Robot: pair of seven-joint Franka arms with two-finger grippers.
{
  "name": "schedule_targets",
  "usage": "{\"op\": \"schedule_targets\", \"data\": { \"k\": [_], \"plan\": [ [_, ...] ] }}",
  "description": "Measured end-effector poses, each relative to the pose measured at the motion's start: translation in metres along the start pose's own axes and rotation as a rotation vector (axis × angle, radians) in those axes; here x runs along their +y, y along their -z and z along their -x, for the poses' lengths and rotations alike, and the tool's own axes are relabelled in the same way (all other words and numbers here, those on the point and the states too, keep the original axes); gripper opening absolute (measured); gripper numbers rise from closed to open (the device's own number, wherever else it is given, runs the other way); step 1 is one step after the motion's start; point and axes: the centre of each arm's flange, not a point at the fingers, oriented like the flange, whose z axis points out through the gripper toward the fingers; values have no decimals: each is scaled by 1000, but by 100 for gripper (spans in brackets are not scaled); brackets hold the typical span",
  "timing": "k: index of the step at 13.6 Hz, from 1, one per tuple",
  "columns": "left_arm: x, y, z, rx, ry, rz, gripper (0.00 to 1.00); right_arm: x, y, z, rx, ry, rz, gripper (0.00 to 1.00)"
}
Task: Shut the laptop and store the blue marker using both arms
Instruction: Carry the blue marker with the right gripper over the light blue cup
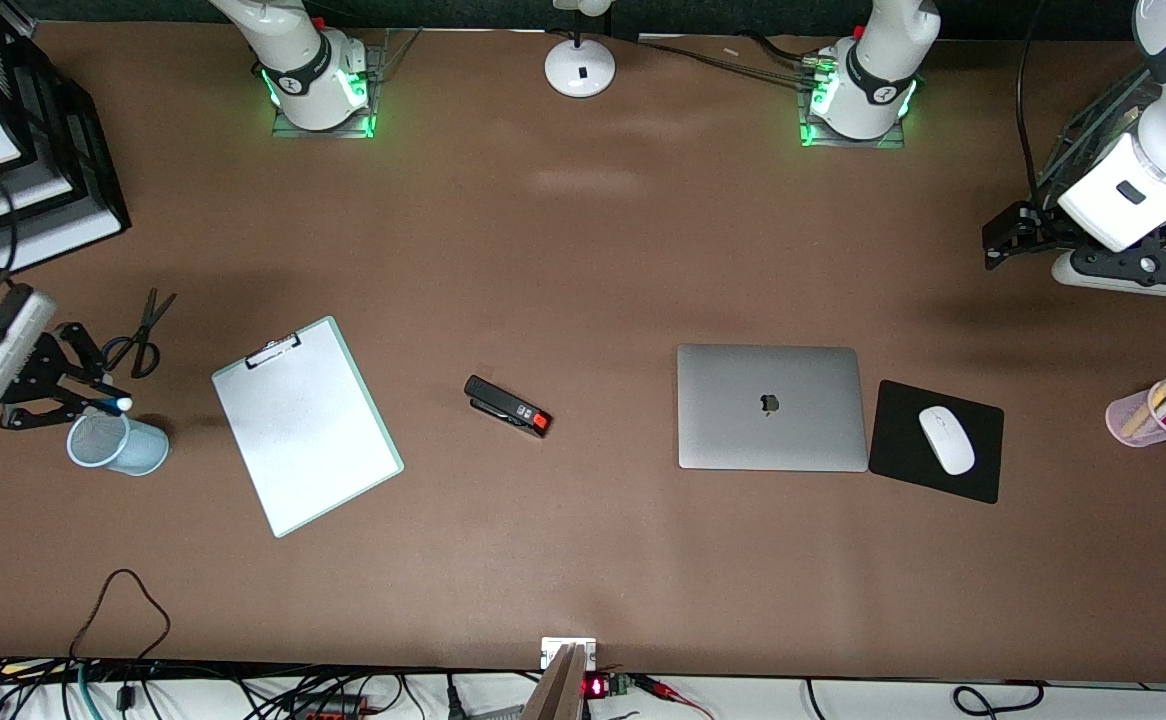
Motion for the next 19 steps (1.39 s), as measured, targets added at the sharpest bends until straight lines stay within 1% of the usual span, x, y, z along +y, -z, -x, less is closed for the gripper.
{"op": "schedule_targets", "data": {
  "k": [2,5,6,7,10,13,17,19],
  "plan": [
    [2,1,0,1,-4,0,100,-1,3,22,60,0,-44,18],
    [4,1,-1,2,-9,0,100,12,9,47,187,6,-128,18],
    [5,1,-1,2,-10,0,100,18,7,57,222,9,-138,18],
    [5,1,-1,1,-10,0,100,22,3,69,244,13,-143,18],
    [5,1,-1,2,-11,0,100,27,-9,92,262,38,-148,18],
    [5,1,-1,2,-11,0,100,29,-18,97,267,62,-152,18],
    [5,1,-1,1,-11,0,100,45,-23,100,256,87,-132,18],
    [5,0,-1,1,-11,0,100,48,-32,108,259,89,-135,18]
  ]
}}
